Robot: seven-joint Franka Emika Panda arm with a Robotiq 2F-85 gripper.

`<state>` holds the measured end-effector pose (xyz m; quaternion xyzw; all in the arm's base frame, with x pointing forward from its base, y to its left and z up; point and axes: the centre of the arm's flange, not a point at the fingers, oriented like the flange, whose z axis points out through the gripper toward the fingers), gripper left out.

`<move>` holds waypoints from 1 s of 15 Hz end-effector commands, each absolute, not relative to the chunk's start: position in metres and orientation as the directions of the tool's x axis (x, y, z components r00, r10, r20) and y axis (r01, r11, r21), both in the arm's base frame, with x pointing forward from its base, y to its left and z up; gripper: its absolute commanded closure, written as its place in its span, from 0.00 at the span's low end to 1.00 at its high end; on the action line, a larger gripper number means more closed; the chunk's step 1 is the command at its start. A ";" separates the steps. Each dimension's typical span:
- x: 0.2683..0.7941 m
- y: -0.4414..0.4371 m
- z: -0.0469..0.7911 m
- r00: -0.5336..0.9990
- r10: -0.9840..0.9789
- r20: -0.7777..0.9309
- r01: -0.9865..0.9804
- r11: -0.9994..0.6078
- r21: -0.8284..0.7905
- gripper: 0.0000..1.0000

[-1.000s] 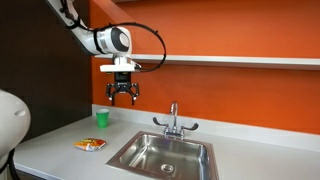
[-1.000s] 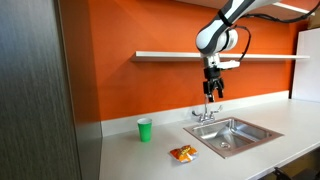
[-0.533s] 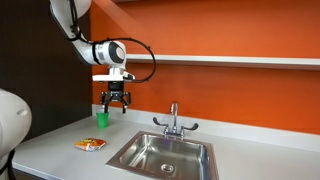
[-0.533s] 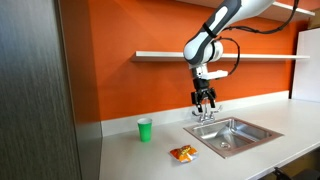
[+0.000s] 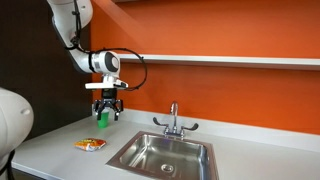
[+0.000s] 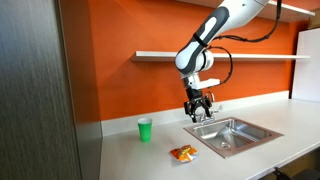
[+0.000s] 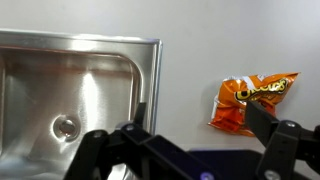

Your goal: Put the snack packet onto the shelf

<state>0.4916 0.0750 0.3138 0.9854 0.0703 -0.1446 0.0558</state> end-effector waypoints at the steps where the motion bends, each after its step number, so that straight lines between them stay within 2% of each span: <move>1: 0.492 0.087 0.305 0.942 0.102 -0.320 0.137 -0.987 0.088 0.00; 15: 0.488 0.123 0.252 0.919 0.215 -0.330 0.247 -0.967 0.059 0.00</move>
